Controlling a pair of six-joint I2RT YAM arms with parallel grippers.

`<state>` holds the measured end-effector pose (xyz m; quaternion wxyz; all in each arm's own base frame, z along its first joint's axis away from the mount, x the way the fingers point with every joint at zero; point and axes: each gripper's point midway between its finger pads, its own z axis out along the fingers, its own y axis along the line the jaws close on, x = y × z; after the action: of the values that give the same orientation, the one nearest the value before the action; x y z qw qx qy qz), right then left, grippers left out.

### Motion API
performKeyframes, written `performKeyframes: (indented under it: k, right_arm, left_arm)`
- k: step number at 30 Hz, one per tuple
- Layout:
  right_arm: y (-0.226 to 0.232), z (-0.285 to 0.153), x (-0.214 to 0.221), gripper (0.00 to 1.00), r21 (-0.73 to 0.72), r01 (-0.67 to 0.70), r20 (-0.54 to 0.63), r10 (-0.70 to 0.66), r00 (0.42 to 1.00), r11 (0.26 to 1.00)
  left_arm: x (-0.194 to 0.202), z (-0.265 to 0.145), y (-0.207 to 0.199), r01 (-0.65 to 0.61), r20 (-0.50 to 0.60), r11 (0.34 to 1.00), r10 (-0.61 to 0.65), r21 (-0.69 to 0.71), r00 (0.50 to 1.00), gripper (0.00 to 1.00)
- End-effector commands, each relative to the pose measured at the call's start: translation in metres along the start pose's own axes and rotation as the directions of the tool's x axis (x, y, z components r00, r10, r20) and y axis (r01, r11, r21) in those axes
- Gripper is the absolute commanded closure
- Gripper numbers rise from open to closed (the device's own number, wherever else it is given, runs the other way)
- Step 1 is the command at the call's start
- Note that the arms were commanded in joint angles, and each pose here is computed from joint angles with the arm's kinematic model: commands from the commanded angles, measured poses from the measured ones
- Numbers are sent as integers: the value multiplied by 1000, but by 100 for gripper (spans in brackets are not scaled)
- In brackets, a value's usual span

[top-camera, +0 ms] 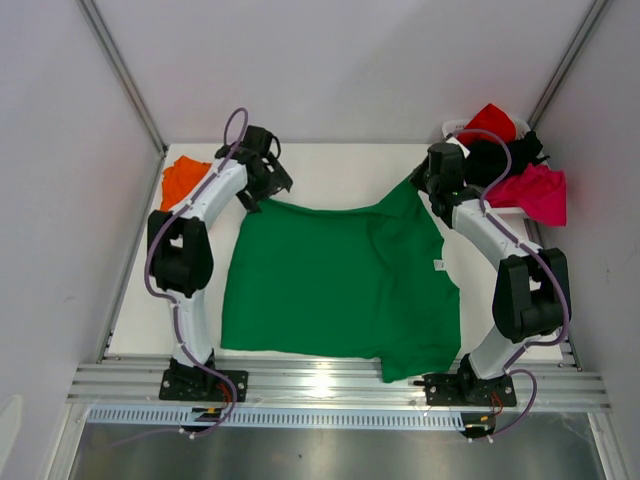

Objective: Fold and stack the t-shirts
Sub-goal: Flatten the tshirt out

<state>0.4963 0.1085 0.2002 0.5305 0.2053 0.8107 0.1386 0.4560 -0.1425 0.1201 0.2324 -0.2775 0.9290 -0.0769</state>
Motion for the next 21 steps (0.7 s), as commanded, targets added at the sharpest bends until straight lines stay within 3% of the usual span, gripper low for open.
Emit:
performKeyframes:
  k: [1,6,9,21]
  right_arm:
    - [5,-8,-14,97,-26,11,36,-11,999,1000]
    - [4,-10,-11,97,-29,17,29,-16,999,999]
    - [4,-12,-12,97,-33,19,30,-18,999,999]
    - [-8,-21,-18,97,-28,17,42,-15,999,999]
  left_arm:
    - [-12,-2,-15,259,23,965,-260,49,965,6]
    - [-13,7,-23,499,-1,865,-500,45,866,7]
    - [-10,23,-25,570,-17,822,-570,6,821,7]
    - [-35,47,0,636,134,767,-623,-88,771,8]
